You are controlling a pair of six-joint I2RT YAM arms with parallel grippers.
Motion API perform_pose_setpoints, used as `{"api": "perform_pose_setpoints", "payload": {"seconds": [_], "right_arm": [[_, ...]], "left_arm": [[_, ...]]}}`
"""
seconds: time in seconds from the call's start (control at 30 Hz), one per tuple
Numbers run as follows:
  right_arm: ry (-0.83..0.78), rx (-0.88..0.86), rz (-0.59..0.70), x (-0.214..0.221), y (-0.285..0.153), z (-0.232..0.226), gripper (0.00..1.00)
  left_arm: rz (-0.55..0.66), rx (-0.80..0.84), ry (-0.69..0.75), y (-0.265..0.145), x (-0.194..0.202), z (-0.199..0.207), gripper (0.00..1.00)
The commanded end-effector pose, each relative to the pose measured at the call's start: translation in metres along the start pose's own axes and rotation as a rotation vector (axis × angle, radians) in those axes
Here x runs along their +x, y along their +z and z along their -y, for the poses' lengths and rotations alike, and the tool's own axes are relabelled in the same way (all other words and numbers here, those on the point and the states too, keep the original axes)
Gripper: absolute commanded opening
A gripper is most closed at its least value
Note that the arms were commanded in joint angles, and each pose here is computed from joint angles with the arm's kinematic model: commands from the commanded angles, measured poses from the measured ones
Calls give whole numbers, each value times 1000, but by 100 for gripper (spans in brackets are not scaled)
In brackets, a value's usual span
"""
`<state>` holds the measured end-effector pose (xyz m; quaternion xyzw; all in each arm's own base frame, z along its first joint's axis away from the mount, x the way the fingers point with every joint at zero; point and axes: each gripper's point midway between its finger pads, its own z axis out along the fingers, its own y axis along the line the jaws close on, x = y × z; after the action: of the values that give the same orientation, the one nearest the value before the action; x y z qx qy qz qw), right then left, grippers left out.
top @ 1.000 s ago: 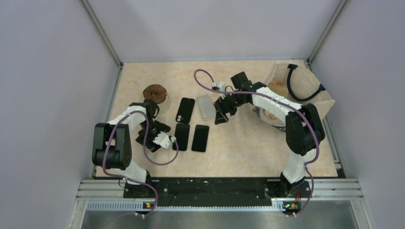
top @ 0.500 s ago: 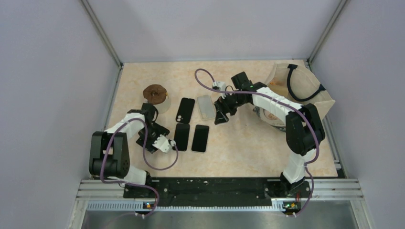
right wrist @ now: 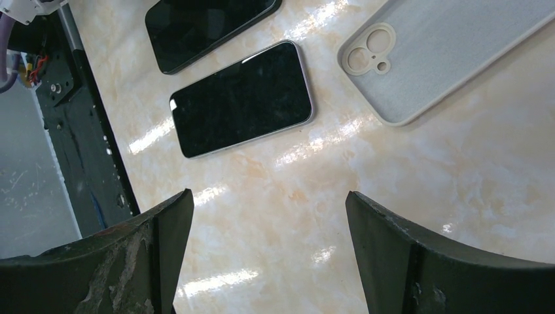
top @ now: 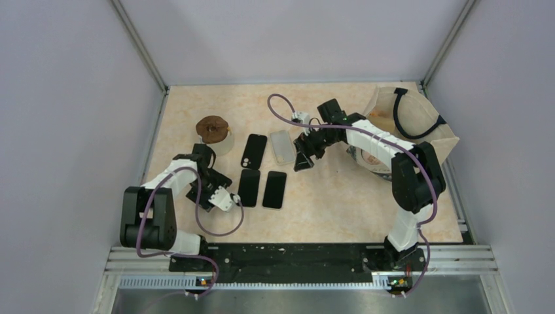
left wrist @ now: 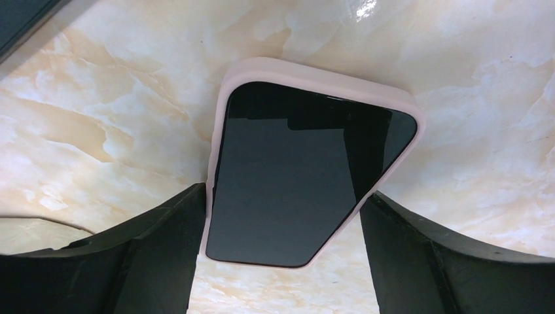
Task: Take the phone out of the phone case
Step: Pick up the phone at the center of the board, then adjust the phone.
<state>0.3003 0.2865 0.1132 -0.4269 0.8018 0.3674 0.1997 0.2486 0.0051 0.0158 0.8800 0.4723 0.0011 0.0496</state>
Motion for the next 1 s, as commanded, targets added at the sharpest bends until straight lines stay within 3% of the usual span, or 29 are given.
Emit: {"api": "perform_pose_setpoints", "payload": {"seconds": [0.0,0.23,0.6,0.97], "right_arm": [[-1,-13,63,-16,-14,0,85],[-2,-30,103,-32,-23,-7,86],[-12,-127,156,-55,-21,-29,86],[-6,-239,179,-67,35,-70,86]], "left_arm": [[176,-133,149,9,-37,-21,0],[276,-318,-30,-26,-59,-41,0],[357,-441,-246,-64,-69,-60,0],[378,-505,-481,-69,-82,-89,0]]}}
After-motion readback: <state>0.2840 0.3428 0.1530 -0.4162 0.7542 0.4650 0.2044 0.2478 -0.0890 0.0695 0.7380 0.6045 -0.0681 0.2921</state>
